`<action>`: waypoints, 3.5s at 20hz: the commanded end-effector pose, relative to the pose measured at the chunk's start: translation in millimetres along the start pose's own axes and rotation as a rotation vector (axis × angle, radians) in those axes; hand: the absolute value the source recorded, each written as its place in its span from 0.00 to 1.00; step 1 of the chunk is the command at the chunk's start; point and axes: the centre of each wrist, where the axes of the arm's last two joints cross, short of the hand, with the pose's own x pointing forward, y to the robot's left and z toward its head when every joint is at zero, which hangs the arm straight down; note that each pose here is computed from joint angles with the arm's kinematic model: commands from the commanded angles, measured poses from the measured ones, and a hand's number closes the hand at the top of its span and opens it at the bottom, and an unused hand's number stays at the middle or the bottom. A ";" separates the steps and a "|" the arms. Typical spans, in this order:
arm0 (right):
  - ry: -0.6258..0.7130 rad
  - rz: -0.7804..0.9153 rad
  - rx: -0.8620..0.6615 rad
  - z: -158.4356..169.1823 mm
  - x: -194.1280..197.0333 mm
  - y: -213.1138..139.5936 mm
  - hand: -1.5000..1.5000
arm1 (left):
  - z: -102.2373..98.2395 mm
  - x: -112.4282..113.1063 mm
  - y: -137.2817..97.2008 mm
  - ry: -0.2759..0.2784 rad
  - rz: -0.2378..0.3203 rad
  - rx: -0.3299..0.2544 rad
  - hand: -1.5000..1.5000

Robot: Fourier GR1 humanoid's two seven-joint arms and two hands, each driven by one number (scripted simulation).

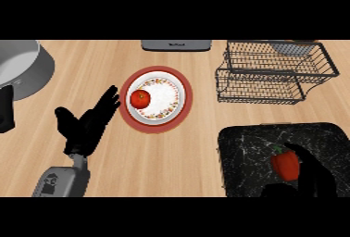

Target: Pick the bell pepper from the tray and place it in the tiered basket

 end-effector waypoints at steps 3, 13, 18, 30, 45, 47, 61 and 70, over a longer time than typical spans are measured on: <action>-0.081 0.061 -0.009 0.5 -16.2 32.3 1.00 | 7.9 11.6 4.9 0.003 0.004 0.001 0.50; -0.086 0.048 0.021 -1.8 -23.8 3.5 1.00 | 3.9 -0.1 16.2 -0.017 0.002 0.000 0.50; -0.044 0.168 0.241 -49.5 -80.5 -71.4 1.00 | 1.1 -2.0 -5.2 0.011 0.014 -0.023 0.50; -0.211 -0.149 0.035 -5.1 -24.2 -211.1 1.00 | 10.5 -0.1 7.7 0.019 0.003 0.015 0.50; -0.315 -0.176 -0.159 -22.5 55.0 -332.2 1.00 | -8.9 0.4 8.5 -0.011 0.001 0.006 0.50; -0.290 -0.144 -0.155 -30.4 74.8 -350.6 1.00 | 7.5 2.8 -4.2 0.007 0.015 -0.025 0.50; -0.240 -0.203 -0.126 -123.7 165.1 -296.6 1.00 | 8.7 14.4 -17.3 -0.007 -0.009 -0.044 0.50; -0.277 -0.296 -0.077 -194.1 192.8 -244.4 1.00 | -8.0 5.5 -11.0 -0.015 -0.010 -0.017 0.50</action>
